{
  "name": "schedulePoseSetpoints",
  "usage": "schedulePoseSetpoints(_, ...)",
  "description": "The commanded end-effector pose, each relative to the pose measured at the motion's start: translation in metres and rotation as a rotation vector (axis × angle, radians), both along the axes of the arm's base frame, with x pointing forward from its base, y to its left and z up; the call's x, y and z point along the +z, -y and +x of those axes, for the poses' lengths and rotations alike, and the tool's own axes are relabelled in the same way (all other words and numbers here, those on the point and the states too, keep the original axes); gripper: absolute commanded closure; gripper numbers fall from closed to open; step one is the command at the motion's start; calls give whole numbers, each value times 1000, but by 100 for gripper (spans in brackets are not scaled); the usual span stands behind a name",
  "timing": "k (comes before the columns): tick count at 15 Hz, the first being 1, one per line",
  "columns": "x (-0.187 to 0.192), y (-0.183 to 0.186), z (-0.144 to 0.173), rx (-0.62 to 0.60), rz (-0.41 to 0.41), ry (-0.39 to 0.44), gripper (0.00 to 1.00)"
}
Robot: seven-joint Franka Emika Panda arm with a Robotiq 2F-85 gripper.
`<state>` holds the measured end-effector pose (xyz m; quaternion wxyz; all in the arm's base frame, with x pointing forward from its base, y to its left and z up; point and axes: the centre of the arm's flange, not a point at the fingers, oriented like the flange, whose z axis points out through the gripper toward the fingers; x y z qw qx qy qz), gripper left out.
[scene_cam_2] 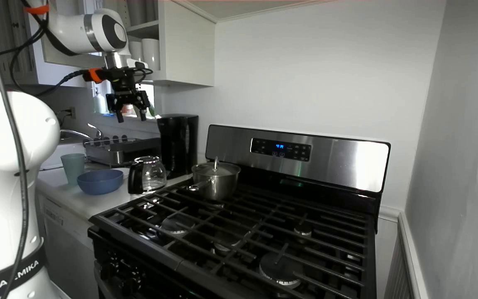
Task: Pull out the coffee pot, then place it on the counter
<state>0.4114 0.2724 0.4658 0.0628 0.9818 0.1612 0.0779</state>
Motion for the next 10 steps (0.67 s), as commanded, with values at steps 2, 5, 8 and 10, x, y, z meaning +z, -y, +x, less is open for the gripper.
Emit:
schedulePoseSetpoints(2, 26, 9, 13, -37, -64, 242, 0)
schedulePoseSetpoints(5, 33, 7, 19, -2, 1, 247, 0)
schedulePoseSetpoints(8, 28, 16, 30, 0, 43, 291, 0)
schedulePoseSetpoints(10, 27, 16, 30, 1, 45, 293, 0)
